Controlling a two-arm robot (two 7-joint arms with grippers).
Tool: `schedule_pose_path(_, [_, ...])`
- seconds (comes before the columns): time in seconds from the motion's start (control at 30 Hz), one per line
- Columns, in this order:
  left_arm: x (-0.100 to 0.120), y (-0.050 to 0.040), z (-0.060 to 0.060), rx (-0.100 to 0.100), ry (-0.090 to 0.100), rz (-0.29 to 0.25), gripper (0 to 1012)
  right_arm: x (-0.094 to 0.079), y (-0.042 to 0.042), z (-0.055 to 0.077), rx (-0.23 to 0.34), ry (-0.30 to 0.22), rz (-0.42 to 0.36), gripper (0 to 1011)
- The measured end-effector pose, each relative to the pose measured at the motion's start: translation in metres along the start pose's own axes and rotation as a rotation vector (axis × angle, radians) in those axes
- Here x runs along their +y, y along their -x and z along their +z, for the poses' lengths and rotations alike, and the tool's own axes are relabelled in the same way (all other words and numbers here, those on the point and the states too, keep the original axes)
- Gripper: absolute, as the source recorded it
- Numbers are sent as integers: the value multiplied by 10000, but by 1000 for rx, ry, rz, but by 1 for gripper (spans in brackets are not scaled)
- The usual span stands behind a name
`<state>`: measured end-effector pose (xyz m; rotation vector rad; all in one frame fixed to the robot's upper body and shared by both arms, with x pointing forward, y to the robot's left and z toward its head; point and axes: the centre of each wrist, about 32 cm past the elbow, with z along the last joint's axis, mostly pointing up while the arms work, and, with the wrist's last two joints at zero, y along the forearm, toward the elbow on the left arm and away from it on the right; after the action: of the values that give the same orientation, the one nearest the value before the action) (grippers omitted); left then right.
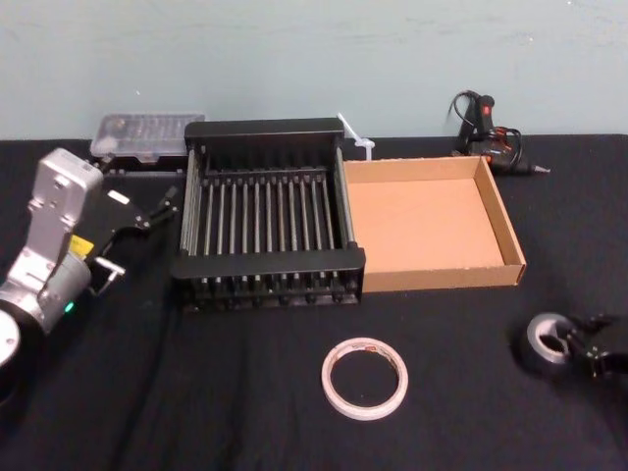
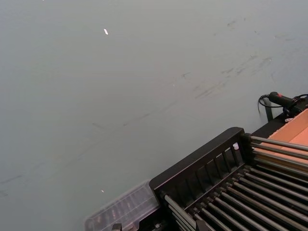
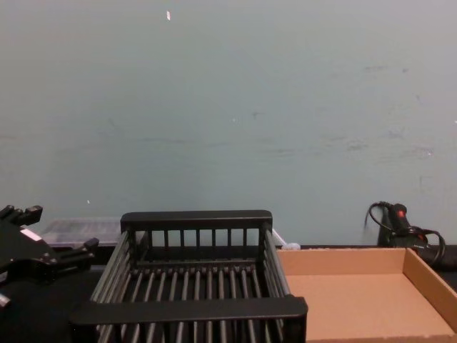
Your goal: Pick up the white tape and place it into the black box , Pick up the silver tape and place it into the brown box.
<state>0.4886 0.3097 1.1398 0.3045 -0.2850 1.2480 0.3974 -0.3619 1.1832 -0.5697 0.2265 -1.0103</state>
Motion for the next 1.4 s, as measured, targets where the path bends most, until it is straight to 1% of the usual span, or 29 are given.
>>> schedule_pose_path(0.17, [0,0,0,0,0,0,1001,-16,-15,107,-4,-48,-9,158])
schedule_pose_path(0.3, [0,0,0,0,0,0,1001,7,-31,194,-9,-80,-20,158])
schedule_pose_path(0.53, [0,0,0,0,0,0,1001,121,-68,328,-17,-121,-46,159])
schedule_pose_path(0.63, [0,0,0,0,0,0,1001,197,-87,402,-19,-139,-59,159])
schedule_pose_path(0.73, [0,0,0,0,0,0,1001,254,-100,445,-19,-148,-65,159])
schedule_pose_path(0.83, [0,0,0,0,0,0,1001,361,-120,513,-22,-160,-69,158])
schedule_pose_path(0.93, [0,0,0,0,0,0,1001,423,-128,543,-26,-162,-67,158])
schedule_pose_path(1.03, [0,0,0,0,0,0,1001,519,-137,592,-32,-165,-60,158])
schedule_pose_path(1.2, [0,0,0,0,0,0,1001,658,-138,659,-42,-172,-47,158])
schedule_pose_path(1.3, [0,0,0,0,0,0,1001,780,-126,714,-49,-177,-32,158])
schedule_pose_path(1.33, [0,0,0,0,0,0,1001,780,-126,714,-49,-177,-32,158])
schedule_pose_path(1.4, [0,0,0,0,0,0,1001,842,-122,750,-53,-181,-26,158])
